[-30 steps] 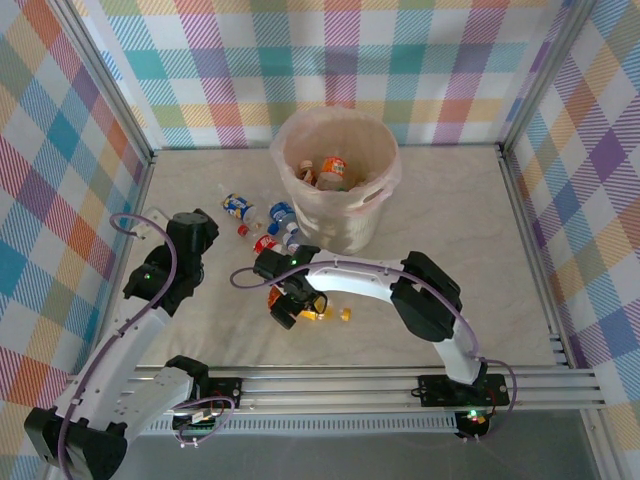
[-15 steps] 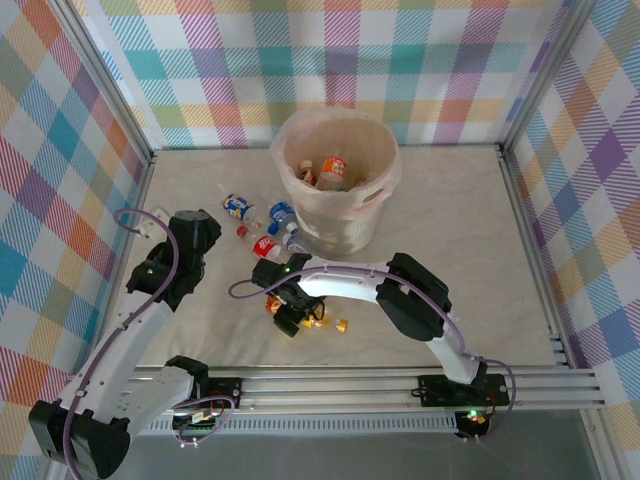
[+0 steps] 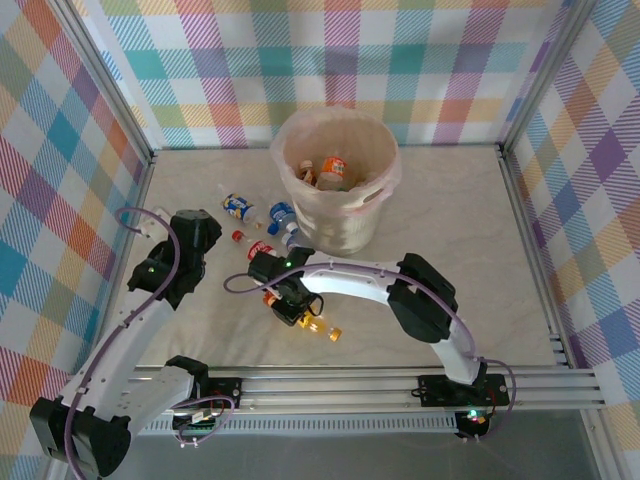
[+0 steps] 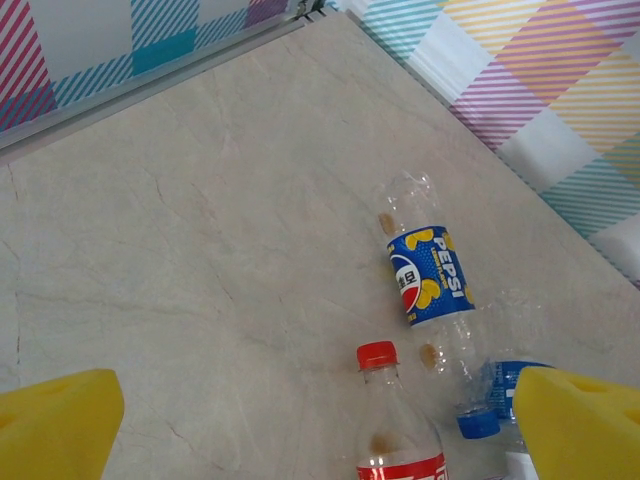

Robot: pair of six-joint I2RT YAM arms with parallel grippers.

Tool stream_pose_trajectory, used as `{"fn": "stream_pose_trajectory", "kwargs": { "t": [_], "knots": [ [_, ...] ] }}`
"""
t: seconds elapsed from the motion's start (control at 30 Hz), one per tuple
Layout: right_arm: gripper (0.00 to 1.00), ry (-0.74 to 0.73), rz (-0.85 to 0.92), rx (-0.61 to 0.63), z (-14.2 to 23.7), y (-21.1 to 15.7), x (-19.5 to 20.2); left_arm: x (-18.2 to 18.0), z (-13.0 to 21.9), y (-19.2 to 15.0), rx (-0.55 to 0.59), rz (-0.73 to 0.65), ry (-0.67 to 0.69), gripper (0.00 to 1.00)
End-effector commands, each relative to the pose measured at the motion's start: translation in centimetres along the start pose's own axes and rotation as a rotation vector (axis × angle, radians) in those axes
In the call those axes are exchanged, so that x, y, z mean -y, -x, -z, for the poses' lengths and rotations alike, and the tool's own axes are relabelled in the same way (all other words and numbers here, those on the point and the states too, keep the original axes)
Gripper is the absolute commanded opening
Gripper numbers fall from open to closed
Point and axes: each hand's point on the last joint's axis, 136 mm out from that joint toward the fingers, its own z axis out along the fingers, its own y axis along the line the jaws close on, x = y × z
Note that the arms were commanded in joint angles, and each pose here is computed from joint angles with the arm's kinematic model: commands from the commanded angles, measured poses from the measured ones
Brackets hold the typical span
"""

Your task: Put the plastic bottles in the bin

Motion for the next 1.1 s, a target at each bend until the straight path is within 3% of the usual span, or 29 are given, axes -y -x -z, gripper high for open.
{"fn": "stream_pose_trajectory", "kwargs": {
  "t": [0.0,0.2,0.57,1.07],
  "knots": [
    [0.45,0.032,0.002,0.072,3.9,0.8,-0.6,-0.4,-0.3,0.2,0.000,0.015,0.024,1.00],
    [0.40,-0.011,-0.020,0.145,7.6,0.9,0.5,-0.2,-1.2,-1.1,-0.054,-0.009,0.034,1.00],
    [0.34,-0.085,-0.086,0.414,18.7,2.6,3.1,-0.2,-4.6,-9.5,-0.406,0.037,-0.034,1.00],
    [0.32,-0.233,-0.150,1.022,40.0,8.0,9.1,0.5,-5.8,-13.7,-0.546,0.073,-0.096,1.00]
  ]
}}
